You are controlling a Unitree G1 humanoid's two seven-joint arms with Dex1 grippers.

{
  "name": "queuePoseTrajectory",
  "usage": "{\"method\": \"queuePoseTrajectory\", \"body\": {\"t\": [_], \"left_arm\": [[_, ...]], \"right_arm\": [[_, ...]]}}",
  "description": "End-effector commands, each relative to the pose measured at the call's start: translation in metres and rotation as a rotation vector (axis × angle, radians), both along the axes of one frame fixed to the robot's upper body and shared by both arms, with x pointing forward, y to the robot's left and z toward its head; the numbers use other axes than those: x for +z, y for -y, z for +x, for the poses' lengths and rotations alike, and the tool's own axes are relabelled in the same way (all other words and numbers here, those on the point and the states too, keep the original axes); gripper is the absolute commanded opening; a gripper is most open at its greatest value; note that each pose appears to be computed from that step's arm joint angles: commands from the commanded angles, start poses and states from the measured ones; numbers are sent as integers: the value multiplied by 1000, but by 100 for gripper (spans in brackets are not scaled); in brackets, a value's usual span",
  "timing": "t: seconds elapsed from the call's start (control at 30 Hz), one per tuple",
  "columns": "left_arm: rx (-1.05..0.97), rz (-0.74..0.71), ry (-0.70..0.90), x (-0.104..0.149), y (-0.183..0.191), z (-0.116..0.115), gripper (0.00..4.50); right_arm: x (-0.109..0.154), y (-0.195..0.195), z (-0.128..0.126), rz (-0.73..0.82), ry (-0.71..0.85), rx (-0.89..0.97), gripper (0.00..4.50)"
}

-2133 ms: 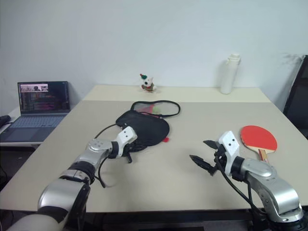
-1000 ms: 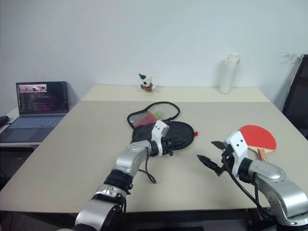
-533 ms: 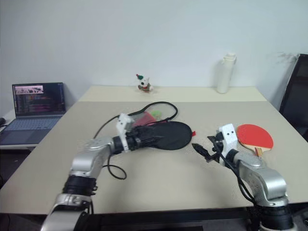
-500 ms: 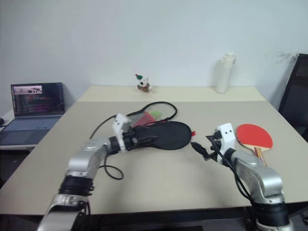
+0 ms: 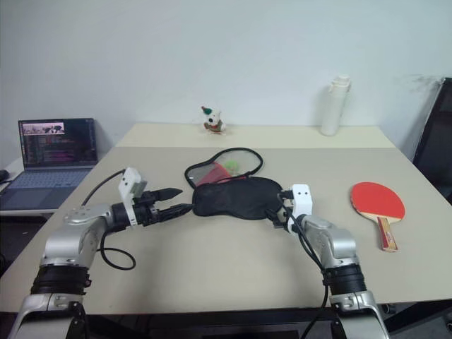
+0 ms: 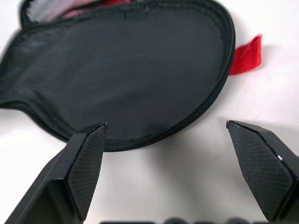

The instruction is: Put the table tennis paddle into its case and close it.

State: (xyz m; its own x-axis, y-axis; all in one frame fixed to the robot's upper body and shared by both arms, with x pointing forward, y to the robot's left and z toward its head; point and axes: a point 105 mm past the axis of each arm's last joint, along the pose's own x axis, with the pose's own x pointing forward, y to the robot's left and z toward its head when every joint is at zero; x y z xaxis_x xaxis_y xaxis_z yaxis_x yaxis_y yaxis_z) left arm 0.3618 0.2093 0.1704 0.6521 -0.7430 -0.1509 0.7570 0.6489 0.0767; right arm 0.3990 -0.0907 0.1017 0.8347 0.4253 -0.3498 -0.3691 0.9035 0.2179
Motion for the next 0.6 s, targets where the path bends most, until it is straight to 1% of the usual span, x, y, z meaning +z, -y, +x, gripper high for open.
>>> {"method": "queuePoseTrajectory", "body": {"t": [0.03,0.13,0.3,0.47,0.6], "left_arm": [[-3,-8,65,17,1,-3,394],[4,-7,65,17,-1,-4,394],[9,-5,65,17,0,-5,394],[10,-5,66,17,1,-4,394],[9,-5,66,16,1,-4,394]], "right_arm": [[16,-16,4,33,53,38,450],[18,-33,3,68,39,69,450],[25,-58,2,202,-12,87,450],[31,-70,2,283,-37,77,450],[32,-68,9,339,-56,2,450]]}}
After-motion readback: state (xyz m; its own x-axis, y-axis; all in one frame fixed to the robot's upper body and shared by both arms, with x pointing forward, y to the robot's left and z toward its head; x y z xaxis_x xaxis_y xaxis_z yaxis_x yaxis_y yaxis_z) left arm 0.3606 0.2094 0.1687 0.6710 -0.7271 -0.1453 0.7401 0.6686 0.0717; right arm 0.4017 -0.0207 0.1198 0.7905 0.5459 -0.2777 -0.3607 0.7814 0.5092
